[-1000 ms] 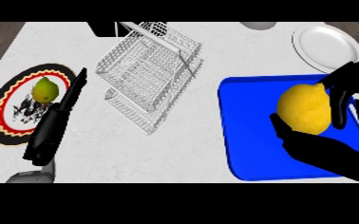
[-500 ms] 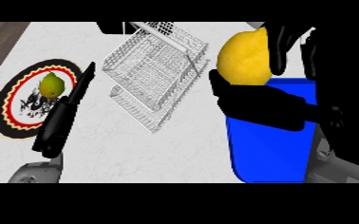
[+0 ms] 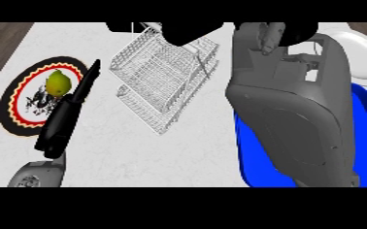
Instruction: Pick the lemon from the tray and place it in the tiered basket
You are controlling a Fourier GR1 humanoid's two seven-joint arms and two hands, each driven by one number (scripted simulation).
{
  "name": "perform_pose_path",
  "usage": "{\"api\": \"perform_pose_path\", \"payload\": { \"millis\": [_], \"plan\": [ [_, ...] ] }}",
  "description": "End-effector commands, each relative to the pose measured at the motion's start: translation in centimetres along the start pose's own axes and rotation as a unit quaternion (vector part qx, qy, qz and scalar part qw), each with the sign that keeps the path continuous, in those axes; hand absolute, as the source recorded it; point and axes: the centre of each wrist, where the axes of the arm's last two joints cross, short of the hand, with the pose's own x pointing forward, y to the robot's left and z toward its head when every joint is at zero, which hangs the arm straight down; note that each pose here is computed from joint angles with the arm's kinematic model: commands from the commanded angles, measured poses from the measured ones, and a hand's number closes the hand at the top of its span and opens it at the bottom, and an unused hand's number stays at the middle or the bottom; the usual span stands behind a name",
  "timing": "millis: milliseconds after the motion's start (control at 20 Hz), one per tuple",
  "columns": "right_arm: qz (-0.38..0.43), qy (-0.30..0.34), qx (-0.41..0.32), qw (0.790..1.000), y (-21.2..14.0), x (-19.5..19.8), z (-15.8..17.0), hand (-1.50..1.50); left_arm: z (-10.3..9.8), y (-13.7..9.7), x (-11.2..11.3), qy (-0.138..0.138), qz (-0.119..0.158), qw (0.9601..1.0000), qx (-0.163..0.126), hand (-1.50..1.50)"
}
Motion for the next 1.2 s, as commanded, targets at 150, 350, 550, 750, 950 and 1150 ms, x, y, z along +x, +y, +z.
{"api": "perform_pose_path", "payload": {
  "millis": [150, 350, 550, 750, 950, 1150],
  "plan": [
    [-0.025, 0.101, 0.025, 0.994, 3.9, 2.5, -4.0, 1.50, -0.7, -0.5, 0.9, -0.005, 0.005, 0.9999, -0.010, 0.00],
    [-0.076, 0.108, 0.010, 0.991, 6.3, 1.6, -5.3, 1.50, 0.4, -1.6, -0.4, 0.000, 0.013, 0.9998, -0.015, 0.00],
    [-0.130, 0.096, 0.018, 0.987, 9.8, -0.7, -7.1, -1.50, -1.0, -2.5, 1.3, -0.018, 0.005, 0.9996, -0.022, 0.00],
    [-0.200, 0.080, 0.005, 0.976, 9.9, -0.3, -7.8, -1.50, 1.2, -2.2, -0.1, -0.013, 0.011, 0.9996, -0.025, 0.00],
    [-0.250, 0.036, -0.070, 0.965, 11.0, -0.5, -7.6, -1.50, -0.9, -1.3, 1.0, -0.010, 0.001, 0.9998, -0.019, 0.00],
    [-0.276, 0.064, -0.177, 0.943, 8.7, 0.5, -8.8, -1.50, -0.3, -0.5, 0.4, 0.008, 0.001, 1.0000, -0.001, 0.00]
  ]
}}
